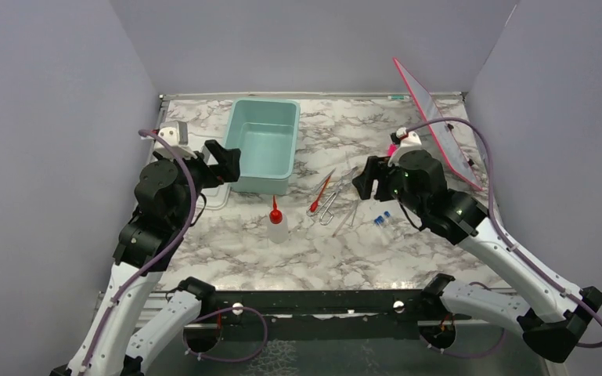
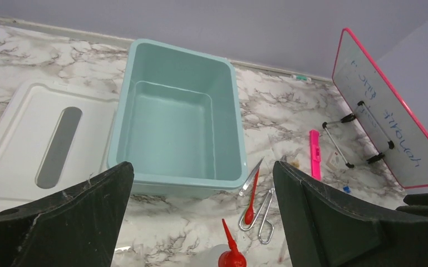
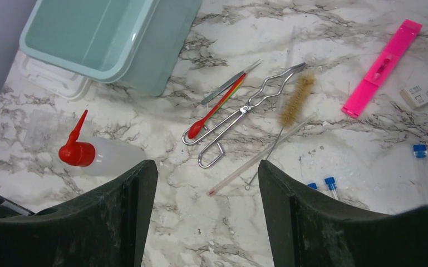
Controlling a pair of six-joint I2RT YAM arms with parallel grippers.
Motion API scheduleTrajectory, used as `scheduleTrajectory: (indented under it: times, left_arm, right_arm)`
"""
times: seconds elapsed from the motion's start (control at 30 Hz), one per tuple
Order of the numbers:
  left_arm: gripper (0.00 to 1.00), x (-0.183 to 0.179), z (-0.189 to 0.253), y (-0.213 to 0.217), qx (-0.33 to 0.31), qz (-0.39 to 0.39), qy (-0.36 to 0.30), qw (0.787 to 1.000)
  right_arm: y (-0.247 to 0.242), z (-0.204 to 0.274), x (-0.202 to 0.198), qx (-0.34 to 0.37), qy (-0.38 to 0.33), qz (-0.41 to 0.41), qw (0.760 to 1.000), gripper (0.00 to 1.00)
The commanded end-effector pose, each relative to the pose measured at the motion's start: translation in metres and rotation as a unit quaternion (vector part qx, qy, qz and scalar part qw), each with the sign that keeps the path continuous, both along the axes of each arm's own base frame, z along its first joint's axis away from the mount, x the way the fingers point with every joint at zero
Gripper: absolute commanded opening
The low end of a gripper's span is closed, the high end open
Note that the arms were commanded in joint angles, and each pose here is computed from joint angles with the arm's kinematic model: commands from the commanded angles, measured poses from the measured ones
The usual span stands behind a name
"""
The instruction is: Organize the chemistry lab equipment
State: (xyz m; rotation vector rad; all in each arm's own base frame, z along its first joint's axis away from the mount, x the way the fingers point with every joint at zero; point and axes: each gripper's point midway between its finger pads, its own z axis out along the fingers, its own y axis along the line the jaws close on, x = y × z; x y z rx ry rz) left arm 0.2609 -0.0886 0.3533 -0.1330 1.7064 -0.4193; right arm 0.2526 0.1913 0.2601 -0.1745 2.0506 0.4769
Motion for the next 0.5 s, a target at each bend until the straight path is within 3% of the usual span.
scheduleTrajectory:
  times: [0.0, 0.23, 0.47]
  left_arm:
    - [0.99, -0.011, 0.022, 0.006, -0.009, 0.003, -0.046, 0.999]
    - [0.99, -0.018, 0.018, -0.002, -0.011, -0.026, -0.048, 0.998]
    - [0.99, -0.02, 0.014, -0.014, -0.018, -0.06, -0.044, 0.997]
  right_arm:
    - [-0.02, 0.007, 0.0, 0.013, -0.005, -0.06, 0.998, 0.72]
    - [-0.019, 0.002, -0.007, 0.011, 0.012, -0.053, 0.998, 0.74]
    - [-0.028, -0.053, -0.017, -0.085, 0.108, -0.054, 0.989, 0.75]
